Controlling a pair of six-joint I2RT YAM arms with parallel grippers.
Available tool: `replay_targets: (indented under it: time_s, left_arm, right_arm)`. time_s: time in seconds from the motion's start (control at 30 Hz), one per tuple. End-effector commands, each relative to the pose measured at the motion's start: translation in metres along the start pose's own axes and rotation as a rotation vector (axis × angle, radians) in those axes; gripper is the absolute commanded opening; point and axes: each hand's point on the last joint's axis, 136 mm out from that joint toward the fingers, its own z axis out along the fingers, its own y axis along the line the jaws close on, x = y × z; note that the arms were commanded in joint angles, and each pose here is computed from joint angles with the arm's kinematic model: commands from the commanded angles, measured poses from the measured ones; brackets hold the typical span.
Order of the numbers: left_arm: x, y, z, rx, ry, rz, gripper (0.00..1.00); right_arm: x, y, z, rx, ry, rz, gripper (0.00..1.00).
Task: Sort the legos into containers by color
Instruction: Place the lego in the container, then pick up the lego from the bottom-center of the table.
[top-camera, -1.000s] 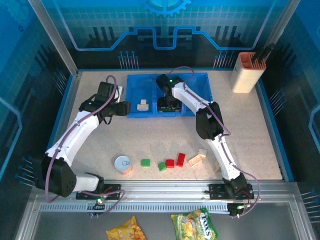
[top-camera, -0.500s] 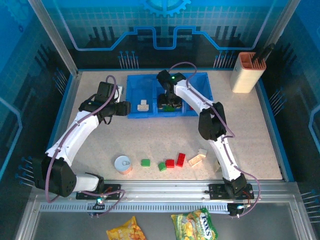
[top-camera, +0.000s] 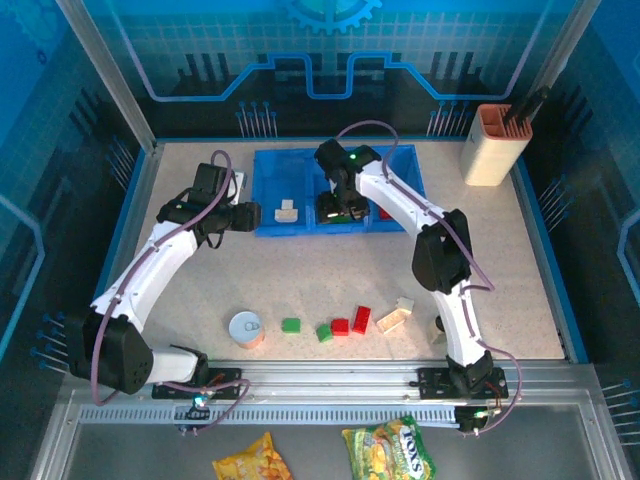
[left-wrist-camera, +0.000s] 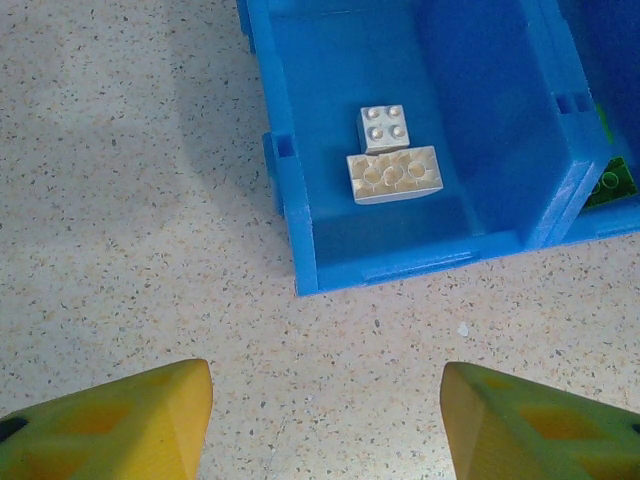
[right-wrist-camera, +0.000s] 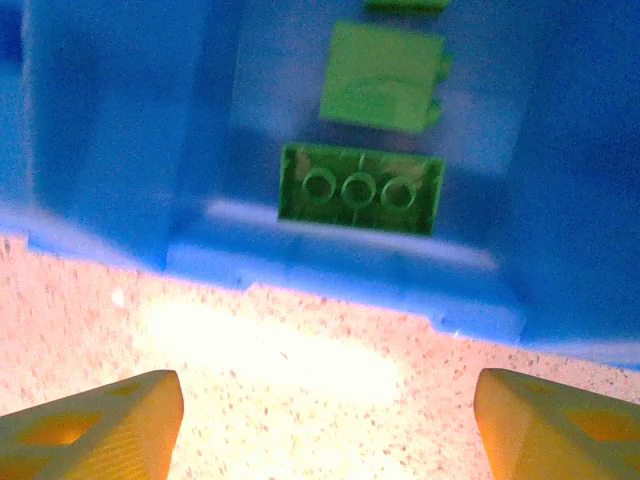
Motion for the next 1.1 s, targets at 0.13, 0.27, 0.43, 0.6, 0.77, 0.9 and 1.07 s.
replay_targets:
  time_s: [0.13, 0.27, 0.43, 0.6, 0.77, 0.9, 1.07]
  left_arm:
    - [-0.001, 0.000, -0.004, 0.019, -0.012, -0.024, 0.63]
    - [-0.001, 0.000, -0.003, 0.021, -0.008, -0.028, 0.63]
    - [-0.001, 0.001, -0.001, 0.022, -0.006, -0.033, 0.63]
    - [-0.001, 0.001, -0.001, 0.025, -0.004, -0.039, 0.63]
    - [-0.001, 0.003, -0.001, 0.021, -0.006, -0.044, 0.63]
    - [-0.002, 0.003, 0.000, 0.027, -0.003, -0.046, 0.63]
    - [-0.001, 0.004, -0.001, 0.019, -0.004, -0.045, 0.63]
  right_arm:
    - [0.046, 0.015, -0.020, -0.056, 0.015, -0.306, 0.78]
    - [0.078, 0.015, -0.021, -0.043, 0.059, -0.463, 0.78]
    - [0.121, 0.028, -0.026, -0.048, 0.080, -0.701, 0.75]
    - [0.162, 0.040, -0.028, -0.074, 0.091, -0.926, 0.67]
    - [0.196, 0.041, -0.029, -0.135, 0.081, -1.098, 0.67]
    - [0.215, 0.045, -0.032, -0.196, 0.005, -1.233, 0.68]
    - [0.242, 0.051, -0.025, -0.236, -0.058, -1.418, 0.70]
